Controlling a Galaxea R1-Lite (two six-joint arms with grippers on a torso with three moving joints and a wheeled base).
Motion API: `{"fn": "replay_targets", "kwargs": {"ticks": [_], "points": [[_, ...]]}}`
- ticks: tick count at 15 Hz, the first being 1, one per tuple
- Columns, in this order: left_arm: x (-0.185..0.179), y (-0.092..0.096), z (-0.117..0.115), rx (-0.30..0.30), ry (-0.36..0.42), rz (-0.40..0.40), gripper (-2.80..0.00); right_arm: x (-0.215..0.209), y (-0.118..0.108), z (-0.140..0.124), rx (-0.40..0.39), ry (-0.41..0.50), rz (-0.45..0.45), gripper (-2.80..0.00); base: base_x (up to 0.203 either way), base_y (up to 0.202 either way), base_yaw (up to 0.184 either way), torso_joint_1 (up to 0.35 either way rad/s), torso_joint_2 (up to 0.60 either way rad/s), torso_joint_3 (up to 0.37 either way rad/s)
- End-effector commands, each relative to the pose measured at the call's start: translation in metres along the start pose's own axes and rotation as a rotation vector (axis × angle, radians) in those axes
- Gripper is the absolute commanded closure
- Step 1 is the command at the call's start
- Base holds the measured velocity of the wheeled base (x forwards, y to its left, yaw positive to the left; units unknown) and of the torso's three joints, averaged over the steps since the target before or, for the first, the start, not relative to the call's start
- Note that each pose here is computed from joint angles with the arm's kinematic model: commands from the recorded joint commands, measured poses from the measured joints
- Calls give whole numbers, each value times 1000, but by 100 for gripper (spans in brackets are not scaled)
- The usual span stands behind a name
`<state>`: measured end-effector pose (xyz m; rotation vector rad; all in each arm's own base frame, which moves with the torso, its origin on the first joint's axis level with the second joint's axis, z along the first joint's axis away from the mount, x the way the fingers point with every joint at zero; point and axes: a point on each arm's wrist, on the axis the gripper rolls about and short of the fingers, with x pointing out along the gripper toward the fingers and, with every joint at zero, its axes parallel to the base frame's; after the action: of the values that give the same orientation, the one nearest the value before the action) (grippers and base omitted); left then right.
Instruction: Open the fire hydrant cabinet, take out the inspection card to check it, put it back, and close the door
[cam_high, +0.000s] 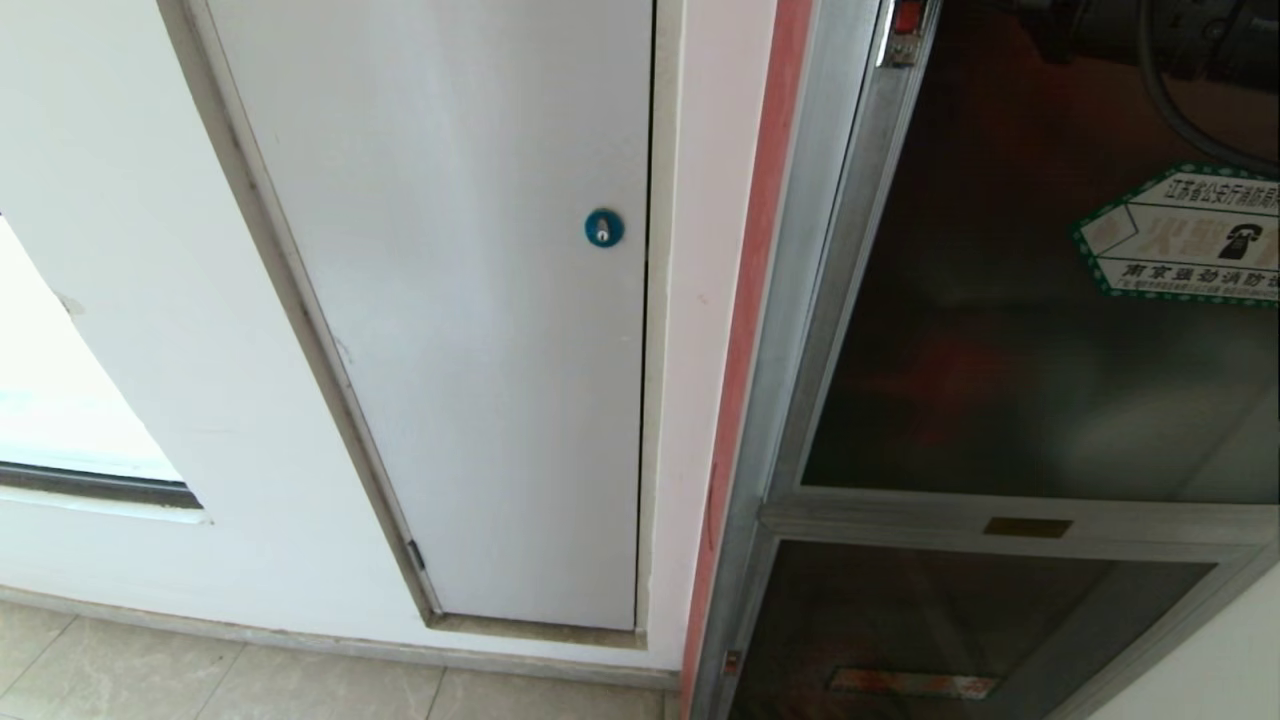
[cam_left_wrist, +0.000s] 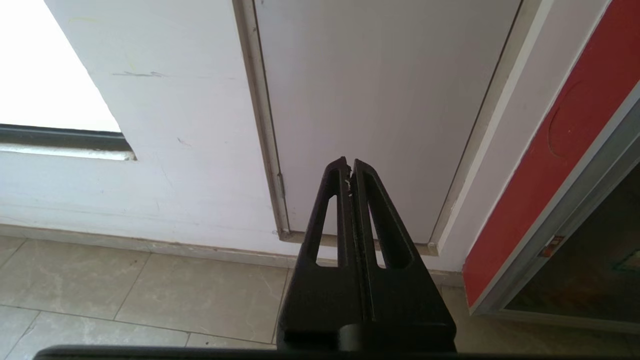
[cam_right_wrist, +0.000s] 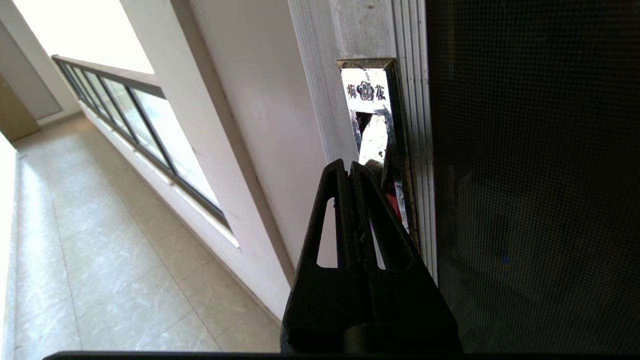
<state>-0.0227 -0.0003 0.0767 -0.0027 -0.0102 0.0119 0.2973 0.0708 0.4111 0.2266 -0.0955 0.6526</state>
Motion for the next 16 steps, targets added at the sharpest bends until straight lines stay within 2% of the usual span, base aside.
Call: {"fn": "replay_targets", "kwargs": {"ticks": [1, 16], "points": [[0, 0, -1, 0, 6, 0, 0, 3, -2, -3, 5, 8, -3, 0, 0, 0, 0, 0, 0, 0], [0, 0, -1, 0, 6, 1, 0, 13, -14, -16, 21, 38, -37, 0, 0, 0, 0, 0, 0, 0]]}}
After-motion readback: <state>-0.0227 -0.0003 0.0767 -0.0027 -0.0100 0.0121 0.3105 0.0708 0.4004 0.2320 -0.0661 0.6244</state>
